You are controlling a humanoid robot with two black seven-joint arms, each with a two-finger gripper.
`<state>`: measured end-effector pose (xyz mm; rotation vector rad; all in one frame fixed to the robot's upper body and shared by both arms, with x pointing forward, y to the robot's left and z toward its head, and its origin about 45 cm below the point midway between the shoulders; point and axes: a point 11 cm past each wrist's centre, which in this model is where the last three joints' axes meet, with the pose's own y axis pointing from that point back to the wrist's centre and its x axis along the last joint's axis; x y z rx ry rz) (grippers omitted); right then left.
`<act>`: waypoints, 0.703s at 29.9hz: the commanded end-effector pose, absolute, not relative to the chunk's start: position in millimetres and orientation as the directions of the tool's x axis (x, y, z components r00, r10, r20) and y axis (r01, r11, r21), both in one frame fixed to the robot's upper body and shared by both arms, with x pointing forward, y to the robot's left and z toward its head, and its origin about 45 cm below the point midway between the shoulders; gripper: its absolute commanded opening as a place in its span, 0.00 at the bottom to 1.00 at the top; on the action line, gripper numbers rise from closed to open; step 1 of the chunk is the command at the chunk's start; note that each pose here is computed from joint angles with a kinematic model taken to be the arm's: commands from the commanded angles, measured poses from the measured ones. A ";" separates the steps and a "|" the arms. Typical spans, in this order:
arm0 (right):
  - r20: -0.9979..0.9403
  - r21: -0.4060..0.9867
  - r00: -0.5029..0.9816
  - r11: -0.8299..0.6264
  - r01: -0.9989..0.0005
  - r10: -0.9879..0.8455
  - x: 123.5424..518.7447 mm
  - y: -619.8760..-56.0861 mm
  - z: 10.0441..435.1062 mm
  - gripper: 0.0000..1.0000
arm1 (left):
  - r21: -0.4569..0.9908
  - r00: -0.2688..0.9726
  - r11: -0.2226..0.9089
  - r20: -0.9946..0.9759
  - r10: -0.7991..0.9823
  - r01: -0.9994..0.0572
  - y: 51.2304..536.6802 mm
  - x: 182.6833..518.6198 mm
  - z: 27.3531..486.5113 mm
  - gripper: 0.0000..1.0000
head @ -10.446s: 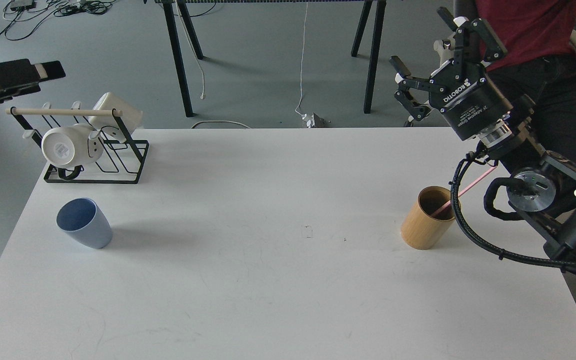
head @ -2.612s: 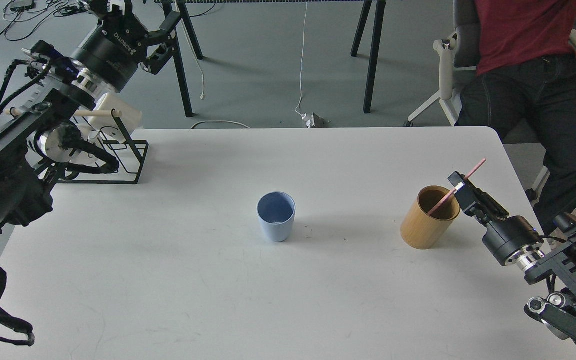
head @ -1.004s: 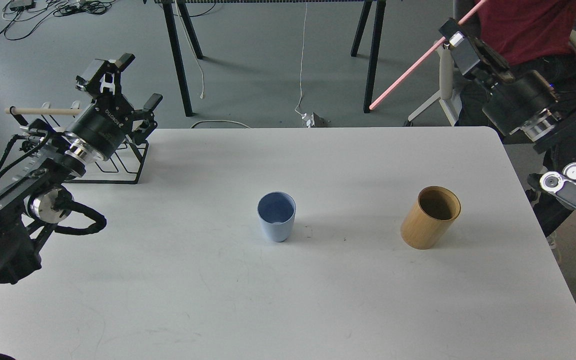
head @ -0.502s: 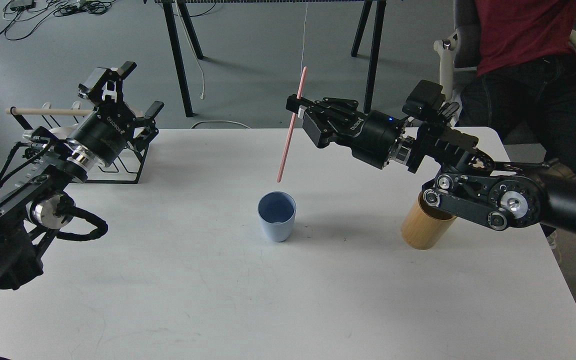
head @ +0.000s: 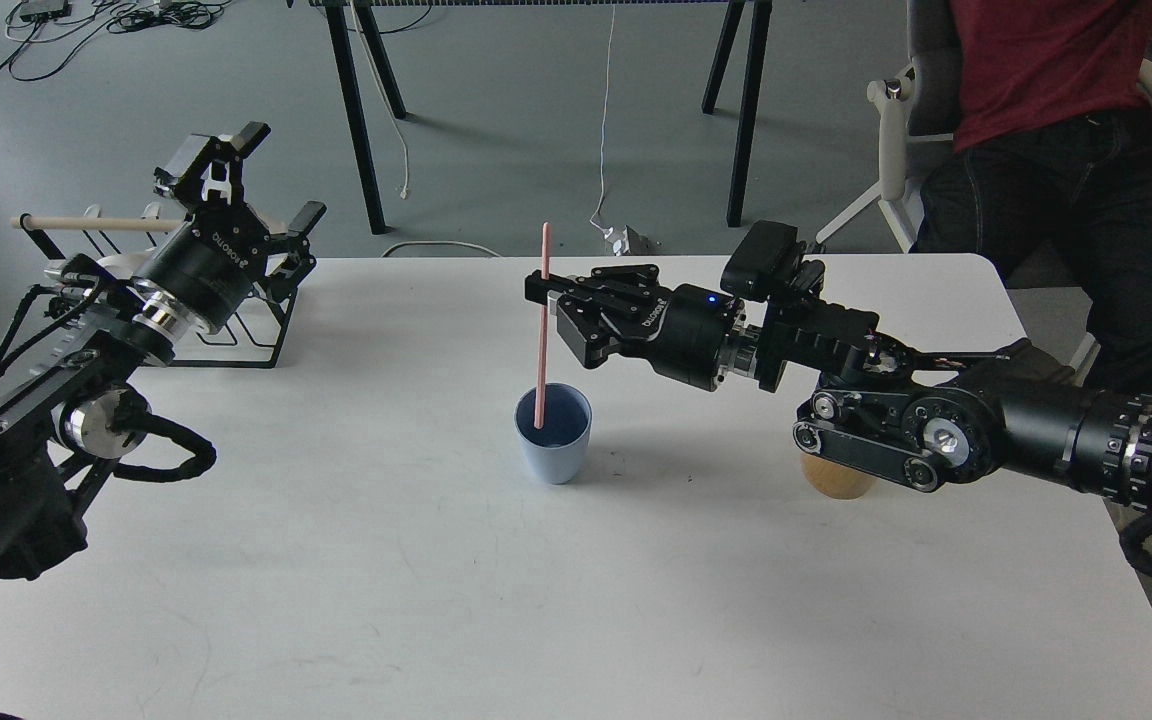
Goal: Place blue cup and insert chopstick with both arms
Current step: 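Lower the straw into the blue cup and release it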
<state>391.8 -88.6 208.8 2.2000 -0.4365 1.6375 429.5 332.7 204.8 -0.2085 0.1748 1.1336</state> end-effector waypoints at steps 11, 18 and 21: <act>0.951 0.143 0.308 -0.878 -0.457 -0.005 385.8 -90.8 184.9 0.01 | -0.075 0.414 0.409 -0.246 0.876 -0.910 331.5 429.2 203.7 0.98; 0.951 0.149 0.309 -0.871 -0.468 -0.003 387.5 -88.8 178.2 0.07 | -0.075 0.413 0.408 -0.245 0.877 -0.910 332.2 429.2 203.9 0.98; 0.952 0.148 0.307 -0.872 -0.467 -0.002 388.0 -85.8 177.6 0.21 | -0.075 0.413 0.408 -0.245 0.877 -0.910 332.2 429.2 203.9 0.98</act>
